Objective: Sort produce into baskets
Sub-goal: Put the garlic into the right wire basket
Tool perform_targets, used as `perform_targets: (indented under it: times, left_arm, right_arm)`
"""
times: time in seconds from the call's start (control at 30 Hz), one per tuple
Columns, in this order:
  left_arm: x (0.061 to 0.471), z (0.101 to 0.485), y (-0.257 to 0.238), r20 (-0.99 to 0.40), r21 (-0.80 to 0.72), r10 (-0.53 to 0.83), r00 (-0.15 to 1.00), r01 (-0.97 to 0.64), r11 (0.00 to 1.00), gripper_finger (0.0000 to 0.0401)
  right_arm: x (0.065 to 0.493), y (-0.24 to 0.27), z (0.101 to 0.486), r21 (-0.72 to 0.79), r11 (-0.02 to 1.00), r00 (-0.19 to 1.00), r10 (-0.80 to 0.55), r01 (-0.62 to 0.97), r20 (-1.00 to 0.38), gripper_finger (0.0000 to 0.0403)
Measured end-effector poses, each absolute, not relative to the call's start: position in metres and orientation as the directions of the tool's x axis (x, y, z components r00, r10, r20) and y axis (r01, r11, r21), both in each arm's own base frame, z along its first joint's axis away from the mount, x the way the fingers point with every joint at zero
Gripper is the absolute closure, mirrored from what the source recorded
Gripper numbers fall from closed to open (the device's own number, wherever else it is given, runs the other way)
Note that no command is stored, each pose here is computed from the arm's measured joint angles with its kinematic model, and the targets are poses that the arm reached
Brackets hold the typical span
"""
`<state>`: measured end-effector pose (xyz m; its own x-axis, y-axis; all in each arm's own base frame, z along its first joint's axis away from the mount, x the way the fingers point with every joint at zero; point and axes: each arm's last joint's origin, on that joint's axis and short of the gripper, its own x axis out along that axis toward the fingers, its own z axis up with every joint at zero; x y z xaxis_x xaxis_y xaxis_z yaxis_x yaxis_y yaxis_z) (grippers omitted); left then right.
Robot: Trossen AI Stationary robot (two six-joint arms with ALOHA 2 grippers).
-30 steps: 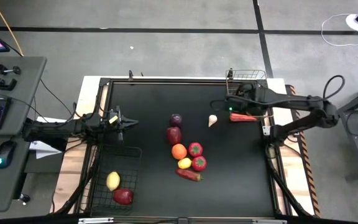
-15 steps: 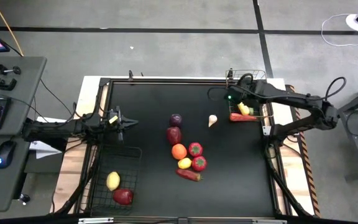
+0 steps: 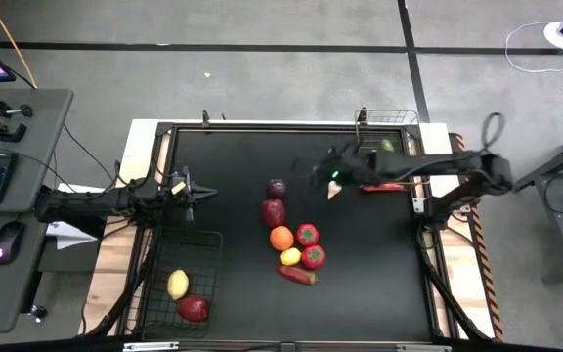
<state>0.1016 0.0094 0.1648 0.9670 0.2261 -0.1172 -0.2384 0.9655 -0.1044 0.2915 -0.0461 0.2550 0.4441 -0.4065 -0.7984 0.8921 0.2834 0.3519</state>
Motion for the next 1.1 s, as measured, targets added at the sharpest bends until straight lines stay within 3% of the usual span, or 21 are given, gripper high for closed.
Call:
perform_targets:
  times: [0.27, 0.6, 0.93, 1.1]
  left_arm:
    - [0.102, 0.165, 0.009, -0.117, -0.104, 0.226, 0.967, -0.238, 0.966, 0.0401]
    - [0.102, 0.165, 0.009, -0.117, -0.104, 0.226, 0.967, -0.238, 0.966, 0.0401]
    - [0.102, 0.165, 0.009, -0.117, -0.104, 0.226, 0.967, -0.238, 0.966, 0.0401]
    - [0.102, 0.165, 0.009, -0.117, -0.105, 0.226, 0.967, -0.239, 0.965, 0.0401]
  right_arm:
    - [0.303, -0.041, 0.190, 0.122, 0.054, 0.134, -0.375, 0.991, -0.917, 0.0136]
    - [0.308, -0.047, 0.164, 0.074, -0.108, 0.020, -0.431, 0.991, -0.902, 0.0136]
    - [0.311, -0.052, 0.147, 0.049, -0.167, -0.024, -0.408, 0.985, -0.913, 0.0137]
    - [0.314, -0.050, 0.143, 0.051, -0.163, -0.018, -0.399, 0.985, -0.917, 0.0178]
